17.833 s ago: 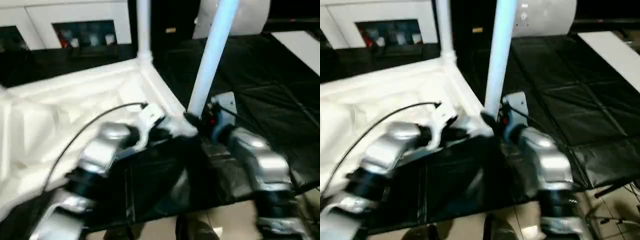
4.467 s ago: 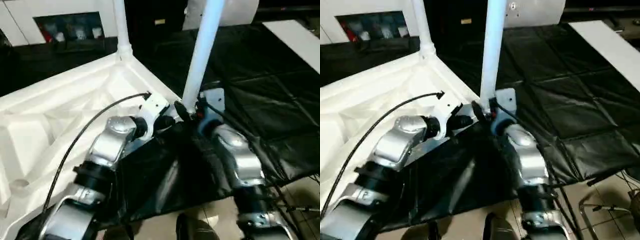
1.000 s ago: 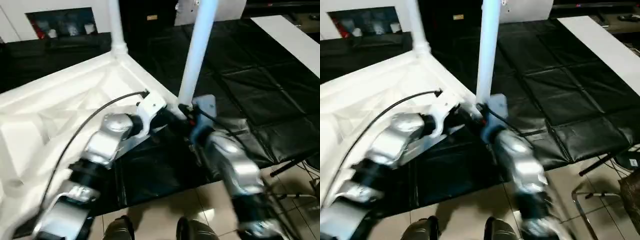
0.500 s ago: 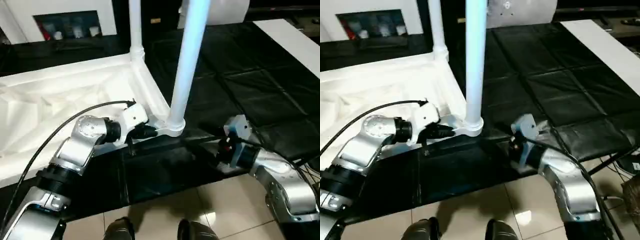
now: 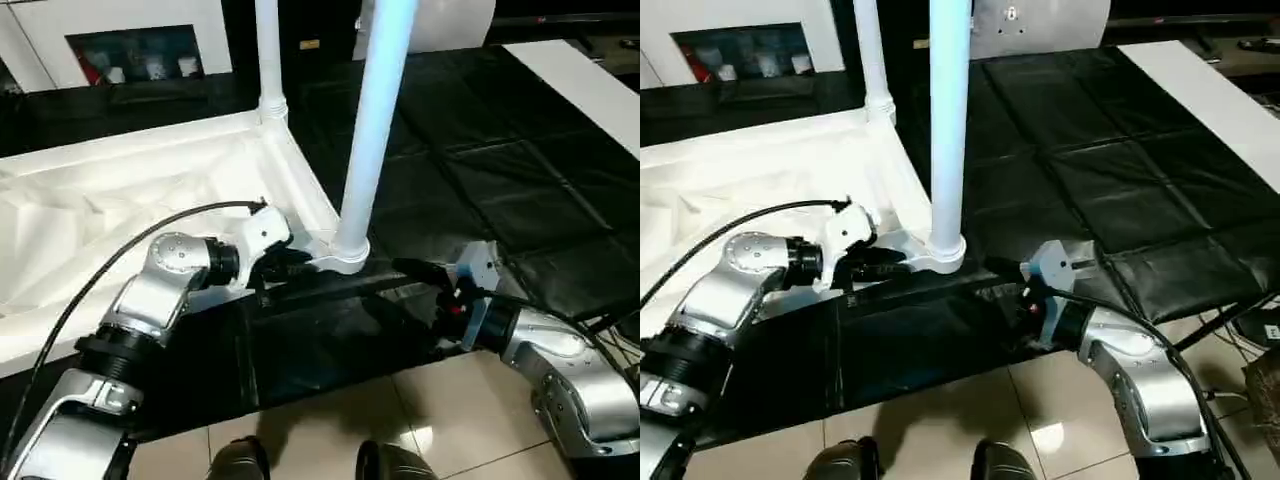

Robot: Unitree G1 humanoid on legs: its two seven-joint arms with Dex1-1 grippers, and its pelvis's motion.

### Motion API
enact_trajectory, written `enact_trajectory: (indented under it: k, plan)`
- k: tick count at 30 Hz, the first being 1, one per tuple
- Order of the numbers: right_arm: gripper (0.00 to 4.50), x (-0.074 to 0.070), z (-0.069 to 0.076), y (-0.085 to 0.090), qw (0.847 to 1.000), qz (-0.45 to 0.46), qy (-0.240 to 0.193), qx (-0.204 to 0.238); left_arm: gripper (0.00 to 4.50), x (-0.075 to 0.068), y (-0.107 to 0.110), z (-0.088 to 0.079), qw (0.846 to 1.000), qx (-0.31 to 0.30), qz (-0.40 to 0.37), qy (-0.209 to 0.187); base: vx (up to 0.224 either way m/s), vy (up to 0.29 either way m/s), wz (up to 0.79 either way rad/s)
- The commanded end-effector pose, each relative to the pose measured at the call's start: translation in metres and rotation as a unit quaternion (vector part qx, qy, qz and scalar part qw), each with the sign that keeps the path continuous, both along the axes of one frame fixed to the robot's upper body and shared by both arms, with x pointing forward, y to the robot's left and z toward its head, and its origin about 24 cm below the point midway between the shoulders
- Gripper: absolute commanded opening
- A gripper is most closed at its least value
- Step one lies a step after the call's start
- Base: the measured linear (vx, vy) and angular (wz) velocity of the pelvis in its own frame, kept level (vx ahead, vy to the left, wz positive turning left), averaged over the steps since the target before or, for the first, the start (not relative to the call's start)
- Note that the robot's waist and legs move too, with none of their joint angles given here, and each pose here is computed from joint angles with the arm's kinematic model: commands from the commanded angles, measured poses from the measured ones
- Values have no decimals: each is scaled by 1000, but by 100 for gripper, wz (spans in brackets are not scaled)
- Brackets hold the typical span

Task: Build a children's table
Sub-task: Rotate leg to tighten

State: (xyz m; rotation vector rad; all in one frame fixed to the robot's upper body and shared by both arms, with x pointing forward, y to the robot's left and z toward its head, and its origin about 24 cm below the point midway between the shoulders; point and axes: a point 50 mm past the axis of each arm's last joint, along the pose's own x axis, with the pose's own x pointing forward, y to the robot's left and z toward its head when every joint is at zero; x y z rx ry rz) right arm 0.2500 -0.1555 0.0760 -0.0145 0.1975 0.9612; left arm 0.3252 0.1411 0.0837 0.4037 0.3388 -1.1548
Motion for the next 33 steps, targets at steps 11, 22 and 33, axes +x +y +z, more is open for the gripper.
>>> enact_trajectory:
  k: [11,22,33]
  plan:
    - [450,18,12,-5,999,3,-36,-32,2,-8,6,-11,993,91,-78,15,0,0,0]
    - [450,37,23,1,988,147,-38,-40,2,-26,-3,-12,962,138,-234,21,0,0,0]
    - [362,48,17,14,967,248,-12,-52,0,-29,-7,-9,956,126,-264,23,0,0,0]
